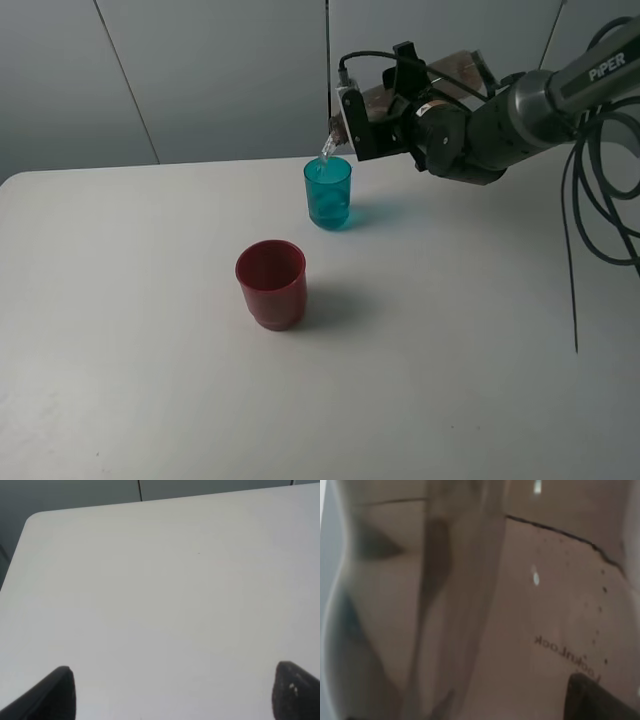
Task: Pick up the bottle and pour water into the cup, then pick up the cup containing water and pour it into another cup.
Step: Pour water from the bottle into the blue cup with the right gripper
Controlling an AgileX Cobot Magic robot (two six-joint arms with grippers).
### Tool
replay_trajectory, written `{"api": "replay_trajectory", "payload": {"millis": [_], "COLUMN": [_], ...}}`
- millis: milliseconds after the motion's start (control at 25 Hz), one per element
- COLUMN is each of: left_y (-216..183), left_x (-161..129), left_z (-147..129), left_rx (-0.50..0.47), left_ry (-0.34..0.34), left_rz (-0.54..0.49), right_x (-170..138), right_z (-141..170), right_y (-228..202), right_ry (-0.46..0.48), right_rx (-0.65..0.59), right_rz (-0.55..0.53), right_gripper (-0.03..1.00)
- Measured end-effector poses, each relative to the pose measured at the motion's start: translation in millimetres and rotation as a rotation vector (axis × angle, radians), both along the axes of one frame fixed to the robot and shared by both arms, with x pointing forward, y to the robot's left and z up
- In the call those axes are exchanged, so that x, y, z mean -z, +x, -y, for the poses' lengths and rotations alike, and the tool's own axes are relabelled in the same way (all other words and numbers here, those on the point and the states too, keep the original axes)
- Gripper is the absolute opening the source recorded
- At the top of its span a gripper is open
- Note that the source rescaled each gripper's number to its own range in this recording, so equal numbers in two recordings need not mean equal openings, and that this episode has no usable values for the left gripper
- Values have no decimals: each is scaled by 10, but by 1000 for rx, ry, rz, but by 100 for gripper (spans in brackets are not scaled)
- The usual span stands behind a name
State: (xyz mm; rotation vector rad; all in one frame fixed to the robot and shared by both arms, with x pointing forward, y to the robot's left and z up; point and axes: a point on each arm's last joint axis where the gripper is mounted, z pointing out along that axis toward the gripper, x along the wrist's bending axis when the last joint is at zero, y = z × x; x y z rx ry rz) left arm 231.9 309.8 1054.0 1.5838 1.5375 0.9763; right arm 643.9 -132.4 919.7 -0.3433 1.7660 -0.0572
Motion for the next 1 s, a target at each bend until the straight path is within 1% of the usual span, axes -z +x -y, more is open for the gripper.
{"api": "replay_trajectory", "payload": {"millis": [240,600,1000], "left_y": [0,0,0], "left_x": [0,0,0], "left_z": [0,0,0], "left_rx": [0,0,0], "left_ry": [0,0,0], "left_rz": [0,0,0], "right_x": [-9,-28,-61], "right_z": [15,-30,-50], "right_y": [13,9,10], "right_ry": [-19,-71,-89], "right_rx": [-18,-86,-111], "right_rz": [13,47,89], "right_gripper": [5,5,5]}}
